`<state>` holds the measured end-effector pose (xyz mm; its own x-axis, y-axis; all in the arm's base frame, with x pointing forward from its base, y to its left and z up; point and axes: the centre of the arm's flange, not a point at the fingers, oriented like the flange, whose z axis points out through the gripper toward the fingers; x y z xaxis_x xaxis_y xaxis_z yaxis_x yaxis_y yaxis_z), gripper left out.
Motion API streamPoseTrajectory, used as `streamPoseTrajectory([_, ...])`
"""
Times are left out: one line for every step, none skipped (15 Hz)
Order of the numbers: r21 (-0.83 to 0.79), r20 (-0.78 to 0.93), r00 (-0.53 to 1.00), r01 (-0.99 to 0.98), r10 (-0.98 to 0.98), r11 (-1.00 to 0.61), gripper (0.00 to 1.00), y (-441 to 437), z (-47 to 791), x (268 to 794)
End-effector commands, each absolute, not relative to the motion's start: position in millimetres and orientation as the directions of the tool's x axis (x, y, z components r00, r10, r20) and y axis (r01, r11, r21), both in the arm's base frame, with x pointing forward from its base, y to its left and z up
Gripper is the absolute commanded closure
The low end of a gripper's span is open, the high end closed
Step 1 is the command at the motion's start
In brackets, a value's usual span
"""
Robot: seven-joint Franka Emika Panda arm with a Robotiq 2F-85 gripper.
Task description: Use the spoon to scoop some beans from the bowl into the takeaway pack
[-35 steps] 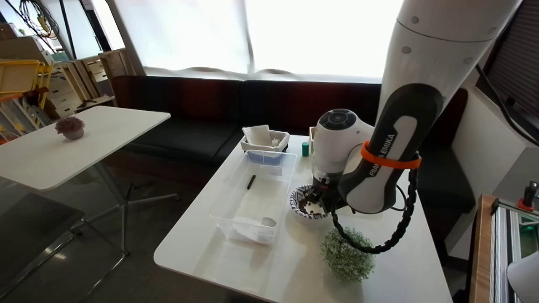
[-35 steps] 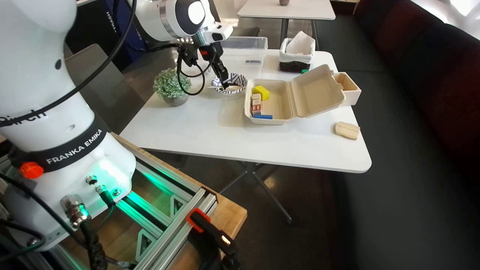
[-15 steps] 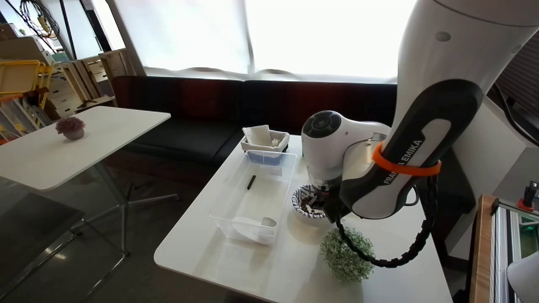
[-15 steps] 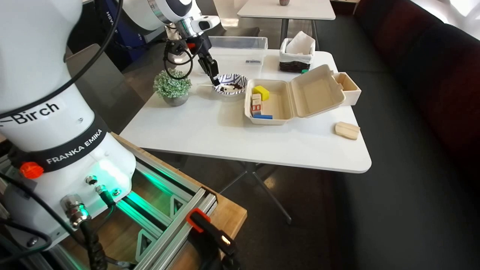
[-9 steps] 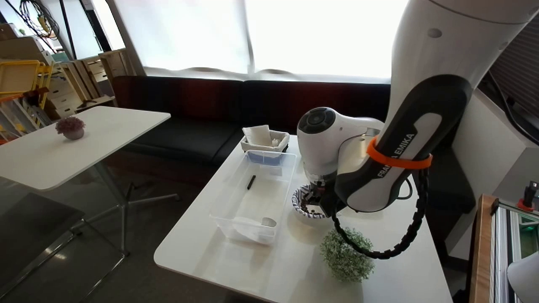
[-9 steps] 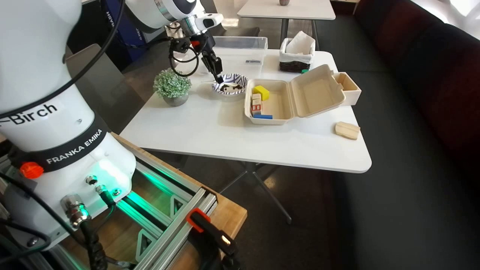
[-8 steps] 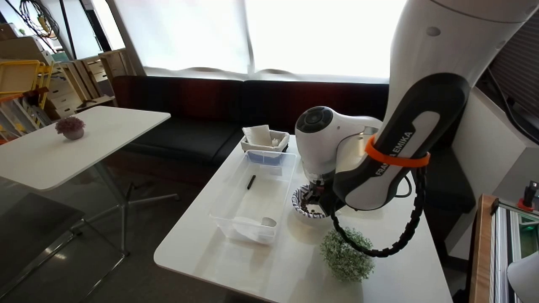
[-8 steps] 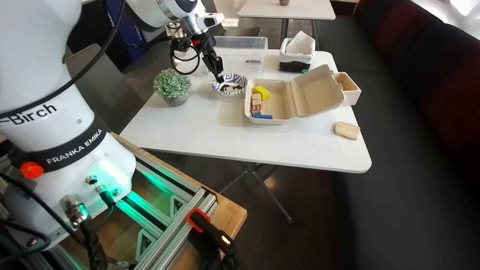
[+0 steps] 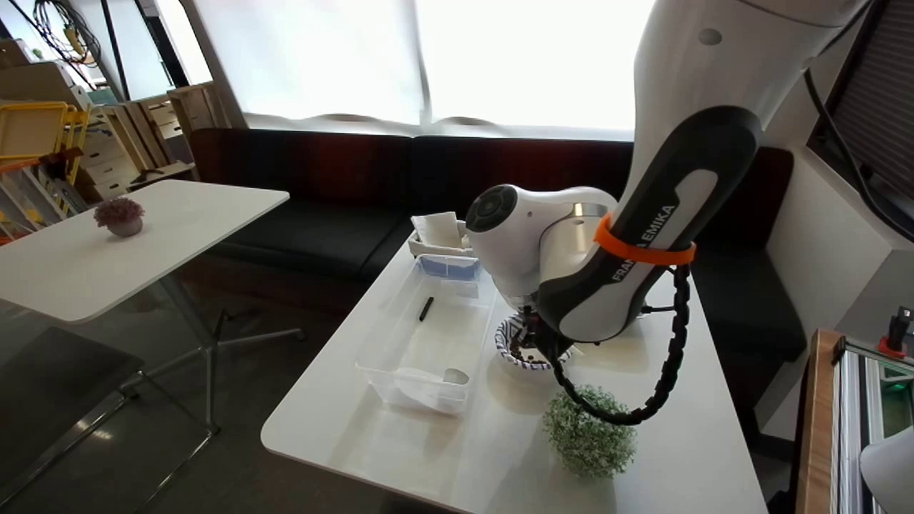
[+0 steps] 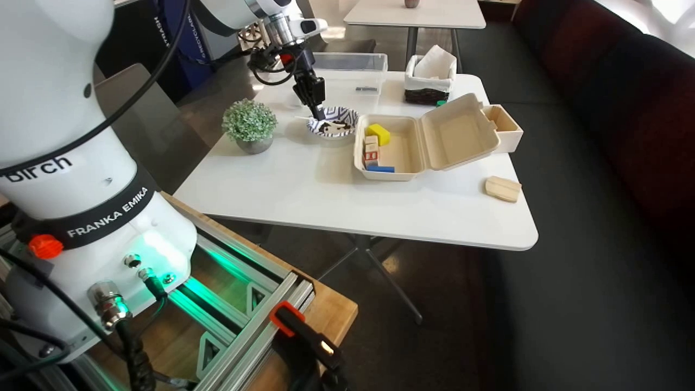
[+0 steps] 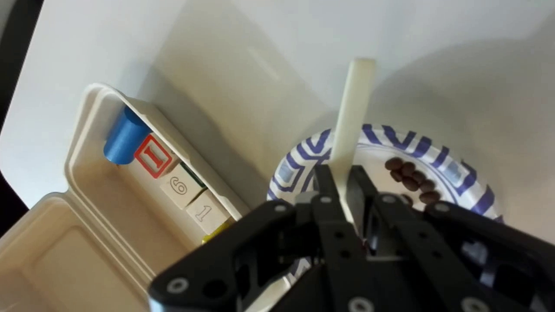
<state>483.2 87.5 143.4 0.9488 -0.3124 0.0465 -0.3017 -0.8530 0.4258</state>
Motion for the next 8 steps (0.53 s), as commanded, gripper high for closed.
streamPoseTrajectory([0.446, -0.004, 0.967, -0.225, -0.253, -0.866, 0.97, 94.4, 133.3, 500.6])
streamPoseTrajectory([0.445, -0.008, 0.97, -0.214, -0.243, -0.869, 0.97, 96.1, 132.2, 503.1])
streamPoseTrajectory([0.452, -0.006, 0.971, -0.211, -0.24, -0.867, 0.97, 95.8, 131.6, 505.9])
streamPoseTrajectory([0.457, -0.011, 0.971, -0.207, -0.238, -0.865, 0.97, 94.6, 130.8, 507.1])
streamPoseTrajectory([0.462, -0.013, 0.972, -0.204, -0.236, -0.863, 0.97, 93.4, 131.1, 508.9])
streamPoseTrajectory([0.466, -0.021, 0.97, -0.203, -0.24, -0.861, 0.97, 92.1, 131.0, 509.6])
streamPoseTrajectory([0.473, -0.028, 0.97, -0.202, -0.243, -0.858, 0.97, 90.2, 130.5, 509.4])
streamPoseTrajectory([0.478, -0.039, 0.969, -0.198, -0.245, -0.856, 0.97, 88.8, 129.7, 509.6])
